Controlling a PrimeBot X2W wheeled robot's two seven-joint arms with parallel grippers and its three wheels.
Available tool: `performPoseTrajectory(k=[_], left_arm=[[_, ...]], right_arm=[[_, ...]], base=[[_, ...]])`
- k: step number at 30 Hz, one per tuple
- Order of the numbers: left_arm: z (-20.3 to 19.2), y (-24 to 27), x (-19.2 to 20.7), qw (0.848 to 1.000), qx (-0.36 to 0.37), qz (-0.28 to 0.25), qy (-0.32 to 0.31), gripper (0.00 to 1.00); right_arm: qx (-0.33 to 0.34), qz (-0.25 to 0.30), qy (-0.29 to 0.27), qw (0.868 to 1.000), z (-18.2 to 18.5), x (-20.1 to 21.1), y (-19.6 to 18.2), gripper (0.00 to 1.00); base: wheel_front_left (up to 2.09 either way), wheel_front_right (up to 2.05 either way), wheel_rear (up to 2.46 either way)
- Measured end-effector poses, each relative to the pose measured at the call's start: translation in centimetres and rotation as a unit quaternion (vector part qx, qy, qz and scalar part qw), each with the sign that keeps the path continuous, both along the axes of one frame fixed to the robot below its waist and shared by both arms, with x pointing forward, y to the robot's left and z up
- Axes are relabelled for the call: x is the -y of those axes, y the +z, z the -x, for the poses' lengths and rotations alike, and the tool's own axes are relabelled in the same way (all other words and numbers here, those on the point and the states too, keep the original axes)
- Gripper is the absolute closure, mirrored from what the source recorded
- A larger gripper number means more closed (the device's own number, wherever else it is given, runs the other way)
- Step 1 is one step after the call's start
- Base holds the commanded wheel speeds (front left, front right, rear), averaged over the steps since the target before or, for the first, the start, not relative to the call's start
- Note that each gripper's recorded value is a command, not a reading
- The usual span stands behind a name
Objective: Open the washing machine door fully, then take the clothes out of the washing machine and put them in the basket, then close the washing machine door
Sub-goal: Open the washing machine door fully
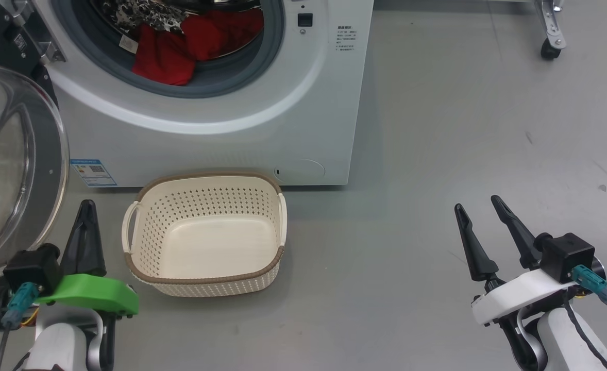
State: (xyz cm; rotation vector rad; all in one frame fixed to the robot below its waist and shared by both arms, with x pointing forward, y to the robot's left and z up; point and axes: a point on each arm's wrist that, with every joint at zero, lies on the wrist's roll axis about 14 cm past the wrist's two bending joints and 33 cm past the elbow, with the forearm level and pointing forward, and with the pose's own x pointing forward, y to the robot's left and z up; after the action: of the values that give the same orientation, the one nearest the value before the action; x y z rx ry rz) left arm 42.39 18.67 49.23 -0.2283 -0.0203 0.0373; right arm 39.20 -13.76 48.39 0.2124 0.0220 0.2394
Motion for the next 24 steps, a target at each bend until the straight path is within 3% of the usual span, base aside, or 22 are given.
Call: performPoseTrajectory(k=[7, 16, 17, 19, 20, 21, 24], left_arm=[[0.0, 0.0, 3.1, 0.999, 0.004, 0.024, -0.047, 1.0], [1.2, -1.4, 4.1, 0.998, -0.014, 0.028, -0.063, 1.0], [1.2, -1.3, 4.4, 0.997, -0.013, 0.026, -0.069, 0.8], [1.2, -1.2, 4.6, 0.997, -0.01, 0.025, -0.071, 0.51], [1.3, -1.2, 4.6, 0.997, -0.009, 0.025, -0.071, 0.07], [1.3, -1.2, 4.6, 0.997, -0.01, 0.025, -0.071, 0.0], [1.5, -1.4, 4.5, 0.997, -0.013, 0.025, -0.07, 0.0]], right_arm=[[0.007, 0.002, -0.017, 1.0, 0.4, 1.1, 0.4, 0.0], [0.004, 0.004, -0.025, 1.0, 0.6, 1.7, 0.1, 0.0], [0.004, 0.003, -0.025, 1.0, 0.6, 1.7, 0.1, 0.0], [0.004, 0.003, -0.025, 1.0, 0.7, 1.6, 0.1, 0.0], [0.004, 0.002, -0.024, 1.0, 0.7, 1.5, 0.1, 0.0], [0.005, 0.0, -0.024, 1.0, 0.6, 1.4, 0.2, 0.0], [0.008, -0.001, -0.022, 1.0, 0.6, 1.3, 0.4, 0.0]], base=[[0.0, 0.0, 0.0], [0.0, 0.0, 0.0], [0.0, 0.0, 0.0], [0.0, 0.0, 0.0], [0.0, 0.0, 0.0], [0.0, 0.0, 0.0], [0.0, 0.0, 0.0]])
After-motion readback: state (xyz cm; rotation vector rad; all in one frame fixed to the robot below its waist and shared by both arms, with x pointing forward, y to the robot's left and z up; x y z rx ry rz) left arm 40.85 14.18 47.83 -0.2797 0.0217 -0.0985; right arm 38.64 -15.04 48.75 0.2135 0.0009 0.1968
